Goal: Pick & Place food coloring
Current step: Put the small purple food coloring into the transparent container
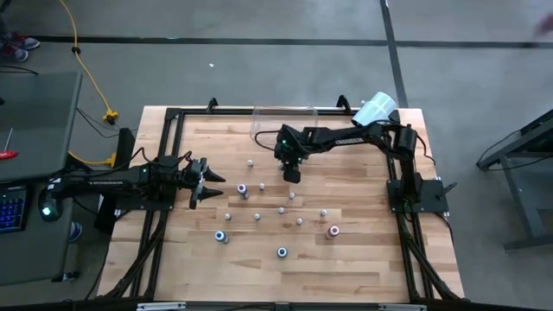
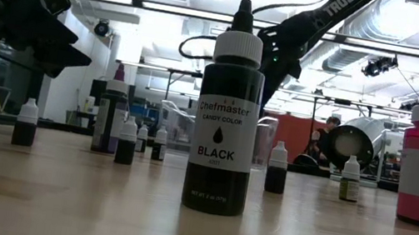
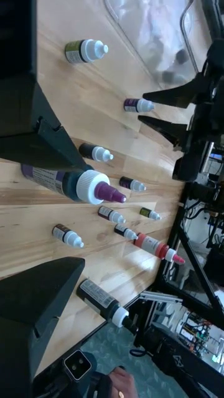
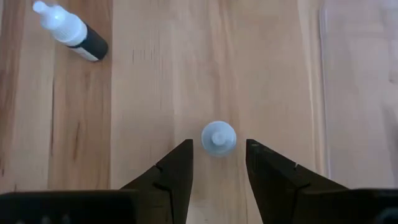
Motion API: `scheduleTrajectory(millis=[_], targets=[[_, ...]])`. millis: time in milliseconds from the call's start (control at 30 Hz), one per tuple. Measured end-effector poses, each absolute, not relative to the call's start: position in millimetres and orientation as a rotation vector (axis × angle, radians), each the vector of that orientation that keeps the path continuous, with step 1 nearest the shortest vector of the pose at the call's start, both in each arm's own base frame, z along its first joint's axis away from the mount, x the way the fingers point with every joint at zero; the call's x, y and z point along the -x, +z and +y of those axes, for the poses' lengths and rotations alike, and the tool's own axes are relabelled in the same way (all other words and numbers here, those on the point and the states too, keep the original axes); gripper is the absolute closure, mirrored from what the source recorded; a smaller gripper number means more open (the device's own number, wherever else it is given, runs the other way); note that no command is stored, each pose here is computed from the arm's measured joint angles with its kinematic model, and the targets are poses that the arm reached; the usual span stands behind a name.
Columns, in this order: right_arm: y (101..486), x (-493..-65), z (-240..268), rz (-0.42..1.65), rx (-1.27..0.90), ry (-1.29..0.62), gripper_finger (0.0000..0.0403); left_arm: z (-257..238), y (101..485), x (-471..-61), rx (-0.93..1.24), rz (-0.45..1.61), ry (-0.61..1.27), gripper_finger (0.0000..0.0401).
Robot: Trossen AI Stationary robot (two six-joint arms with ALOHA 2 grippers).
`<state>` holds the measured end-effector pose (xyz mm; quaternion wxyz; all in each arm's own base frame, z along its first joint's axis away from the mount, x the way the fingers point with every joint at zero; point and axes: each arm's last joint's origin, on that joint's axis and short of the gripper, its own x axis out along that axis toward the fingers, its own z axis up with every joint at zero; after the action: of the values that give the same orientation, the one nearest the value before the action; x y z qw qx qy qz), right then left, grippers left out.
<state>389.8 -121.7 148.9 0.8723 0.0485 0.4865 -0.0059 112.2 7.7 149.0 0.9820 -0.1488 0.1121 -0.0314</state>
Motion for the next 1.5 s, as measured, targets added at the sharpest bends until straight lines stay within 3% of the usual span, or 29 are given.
scheduleTrajectory(millis=[767,1267,1500], targets=[[151,-391,-124,0.999,-0.1,-0.022,0.0267,8,149,-112,0.299,0.226,-0.063,0.0167],[160,-390,-123,0.981,-0.099,-0.015,0.0352,8,149,-112,0.299,0.226,-0.063,0.0167],[177,-385,-122,0.964,-0.072,-0.047,0.035,8,149,-112,0.299,0.226,-0.063,0.0167]])
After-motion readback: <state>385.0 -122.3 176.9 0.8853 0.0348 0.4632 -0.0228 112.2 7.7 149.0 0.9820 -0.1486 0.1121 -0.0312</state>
